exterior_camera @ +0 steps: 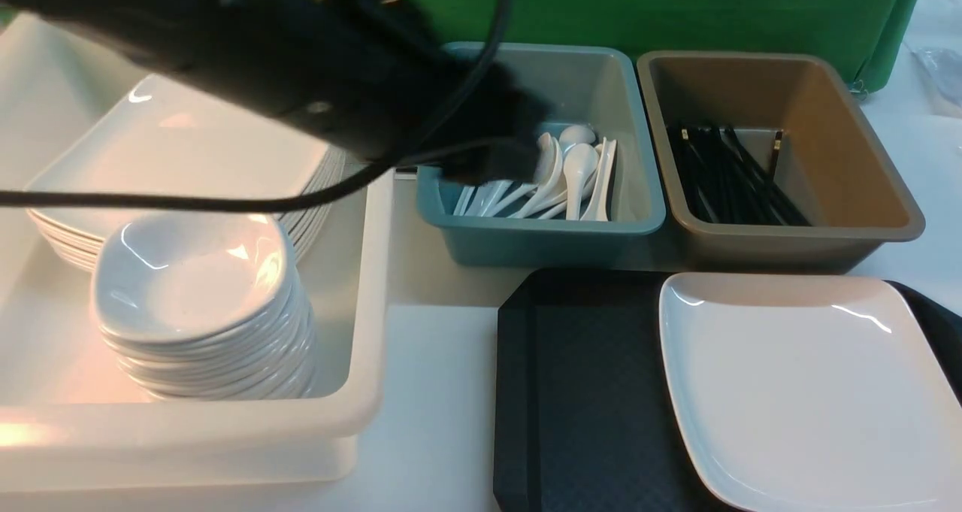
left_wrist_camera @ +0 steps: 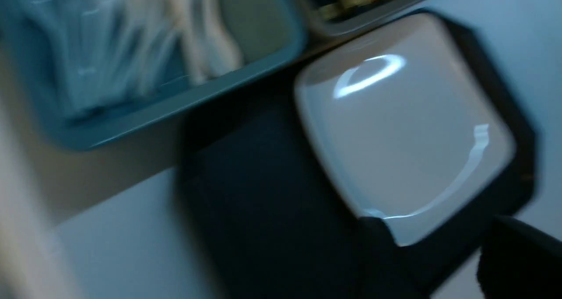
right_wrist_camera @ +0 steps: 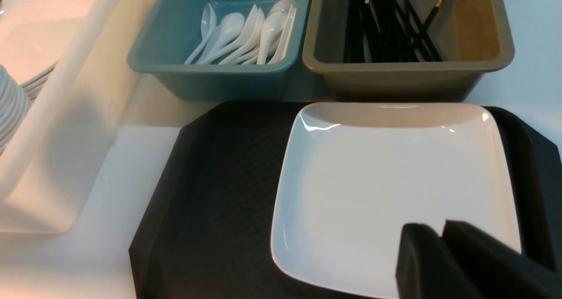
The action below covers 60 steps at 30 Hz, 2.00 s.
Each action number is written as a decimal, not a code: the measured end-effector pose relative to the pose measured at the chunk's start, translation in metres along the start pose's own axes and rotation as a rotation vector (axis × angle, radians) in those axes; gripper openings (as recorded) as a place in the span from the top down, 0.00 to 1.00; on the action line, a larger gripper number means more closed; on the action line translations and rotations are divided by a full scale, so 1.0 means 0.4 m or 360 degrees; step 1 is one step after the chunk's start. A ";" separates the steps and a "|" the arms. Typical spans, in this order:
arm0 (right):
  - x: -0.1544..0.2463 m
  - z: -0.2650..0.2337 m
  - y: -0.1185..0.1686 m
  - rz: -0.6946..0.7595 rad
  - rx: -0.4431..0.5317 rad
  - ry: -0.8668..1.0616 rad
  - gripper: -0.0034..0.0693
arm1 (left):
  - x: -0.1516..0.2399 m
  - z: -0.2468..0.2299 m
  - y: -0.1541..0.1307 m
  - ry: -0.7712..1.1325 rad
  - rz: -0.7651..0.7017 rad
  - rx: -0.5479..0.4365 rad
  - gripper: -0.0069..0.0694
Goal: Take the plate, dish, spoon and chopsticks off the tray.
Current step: Use the left arm to grab a plate from the dinner plate
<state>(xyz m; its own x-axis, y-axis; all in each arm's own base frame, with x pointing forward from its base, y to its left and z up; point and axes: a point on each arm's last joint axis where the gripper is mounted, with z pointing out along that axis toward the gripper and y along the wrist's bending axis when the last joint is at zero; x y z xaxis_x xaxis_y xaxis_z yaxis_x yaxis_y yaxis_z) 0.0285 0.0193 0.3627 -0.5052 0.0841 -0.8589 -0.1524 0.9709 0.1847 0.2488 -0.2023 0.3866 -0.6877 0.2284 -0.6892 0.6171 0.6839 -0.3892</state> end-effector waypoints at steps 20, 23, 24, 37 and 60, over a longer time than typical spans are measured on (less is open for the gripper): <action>-0.001 0.000 0.000 0.0002 0.0000 -0.0004 0.81 | 0.020 0.436 0.064 0.0306 0.0012 0.0152 0.61; -0.003 0.000 0.000 0.0002 0.0000 -0.0019 0.81 | 0.005 0.494 0.091 0.0305 0.0045 0.0061 0.43; -0.003 0.000 0.000 0.0002 0.0000 -0.0021 0.80 | 0.008 0.516 0.102 0.0317 0.0054 0.0040 0.38; -0.008 0.000 0.000 0.0003 0.0000 -0.0059 0.80 | 0.086 0.687 0.183 0.0398 -0.0003 -0.0052 0.22; -0.013 0.008 -0.001 0.0006 0.0002 -0.0044 0.80 | 0.110 0.762 0.186 0.0220 0.0036 -0.0094 0.36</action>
<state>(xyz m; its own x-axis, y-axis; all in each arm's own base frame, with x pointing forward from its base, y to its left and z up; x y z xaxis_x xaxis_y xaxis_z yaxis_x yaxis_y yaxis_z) 0.0341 0.0191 0.3655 -0.4824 0.0941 -0.8709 -0.1491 0.9709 0.1875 0.3807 -0.3525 0.1411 -0.7223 0.3345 -0.6053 0.6125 0.7159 -0.3352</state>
